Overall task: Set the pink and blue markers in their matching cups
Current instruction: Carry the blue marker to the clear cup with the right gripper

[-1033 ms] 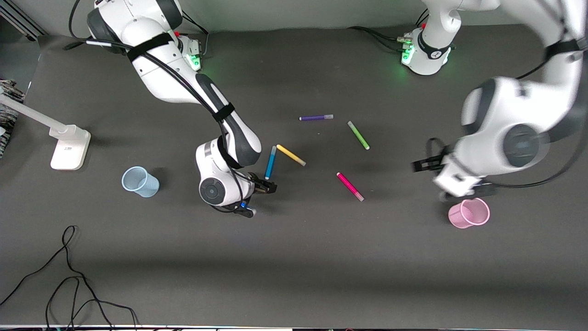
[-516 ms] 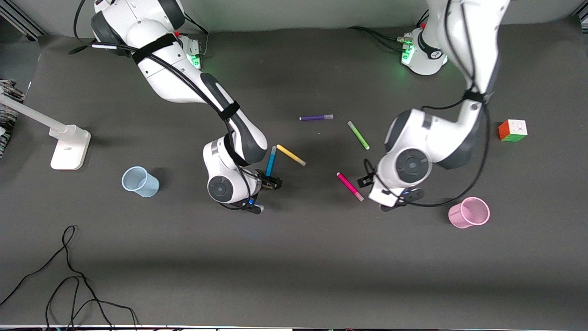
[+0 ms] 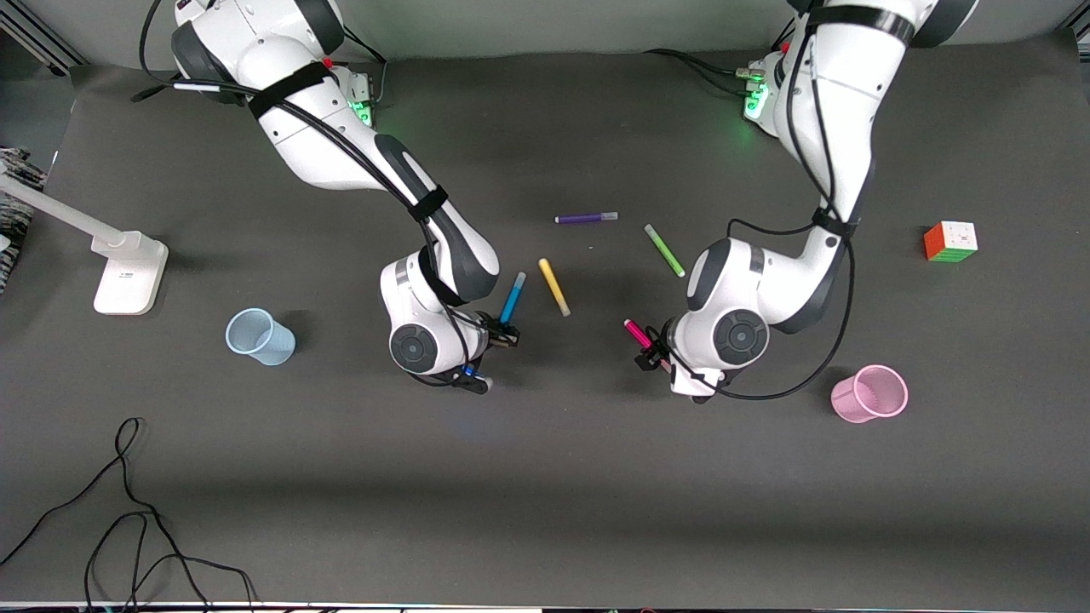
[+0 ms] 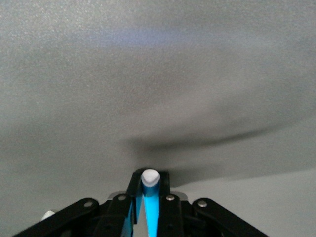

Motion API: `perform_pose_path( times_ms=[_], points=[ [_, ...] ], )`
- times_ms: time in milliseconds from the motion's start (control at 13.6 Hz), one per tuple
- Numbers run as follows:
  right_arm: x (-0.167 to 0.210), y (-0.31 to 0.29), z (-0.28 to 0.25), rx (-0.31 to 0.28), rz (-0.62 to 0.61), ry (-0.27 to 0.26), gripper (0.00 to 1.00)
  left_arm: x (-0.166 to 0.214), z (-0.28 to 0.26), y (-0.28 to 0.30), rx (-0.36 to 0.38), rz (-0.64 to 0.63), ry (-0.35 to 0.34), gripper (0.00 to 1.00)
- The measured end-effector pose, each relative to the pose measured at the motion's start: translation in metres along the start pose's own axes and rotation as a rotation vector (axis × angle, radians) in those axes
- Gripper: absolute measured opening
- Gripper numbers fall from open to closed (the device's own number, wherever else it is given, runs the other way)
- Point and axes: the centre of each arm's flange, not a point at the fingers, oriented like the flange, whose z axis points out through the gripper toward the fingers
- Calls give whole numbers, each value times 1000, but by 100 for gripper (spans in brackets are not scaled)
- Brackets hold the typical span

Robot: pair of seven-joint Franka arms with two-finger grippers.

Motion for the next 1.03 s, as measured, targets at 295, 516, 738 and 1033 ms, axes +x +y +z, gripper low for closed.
perform_pose_path(
  times_ms=[295, 516, 738, 1033],
  points=[
    [8, 12, -38, -12, -31, -6, 18, -3, 25, 7, 4, -34, -16, 99],
    [29, 71, -158, -67, -122, 85, 18, -8, 25, 10, -2, -40, -23, 94],
    [25, 126, -266, -184, -216, 286, 18, -9, 23, 12, -6, -40, -24, 80],
    [14, 182, -326, -242, -388, 591, 18, -14, 25, 14, -6, -33, -28, 52]
  ],
)
